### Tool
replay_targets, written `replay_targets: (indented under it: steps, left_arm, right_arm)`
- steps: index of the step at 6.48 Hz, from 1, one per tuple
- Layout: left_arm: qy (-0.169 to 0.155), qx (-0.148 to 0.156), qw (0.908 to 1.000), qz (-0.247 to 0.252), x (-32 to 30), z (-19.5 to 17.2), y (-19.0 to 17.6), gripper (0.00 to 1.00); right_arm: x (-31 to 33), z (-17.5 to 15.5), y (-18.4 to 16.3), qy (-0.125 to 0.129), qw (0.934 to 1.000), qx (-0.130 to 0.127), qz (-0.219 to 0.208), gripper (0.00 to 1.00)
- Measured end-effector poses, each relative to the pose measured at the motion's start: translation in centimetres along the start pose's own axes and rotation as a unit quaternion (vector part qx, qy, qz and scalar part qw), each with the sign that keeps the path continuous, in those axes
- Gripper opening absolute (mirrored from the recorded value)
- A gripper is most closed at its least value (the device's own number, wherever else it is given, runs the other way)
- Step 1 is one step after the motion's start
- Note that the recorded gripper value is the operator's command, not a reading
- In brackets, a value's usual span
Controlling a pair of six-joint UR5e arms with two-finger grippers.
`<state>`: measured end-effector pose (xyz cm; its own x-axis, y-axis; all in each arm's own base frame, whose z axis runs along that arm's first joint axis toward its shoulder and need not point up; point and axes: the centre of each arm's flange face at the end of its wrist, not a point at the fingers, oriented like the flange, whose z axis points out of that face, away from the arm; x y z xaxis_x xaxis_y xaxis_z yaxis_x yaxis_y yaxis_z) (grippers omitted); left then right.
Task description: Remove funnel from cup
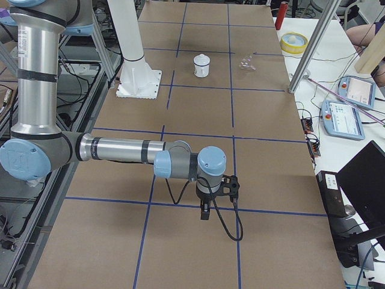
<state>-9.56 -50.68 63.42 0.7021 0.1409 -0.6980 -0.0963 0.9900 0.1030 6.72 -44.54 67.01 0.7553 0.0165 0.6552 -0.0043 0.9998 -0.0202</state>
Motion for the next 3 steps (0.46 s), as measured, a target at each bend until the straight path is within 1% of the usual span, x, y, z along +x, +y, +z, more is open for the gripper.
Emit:
replay_targets:
  steps: [3]
  left_arm:
    - [0.001,0.001,1.0,0.0,0.08,-0.08,-0.12,1.0]
  right_arm:
    - [-0.01,-0.01,0.0,0.0,1.0,0.0,0.0,1.0]
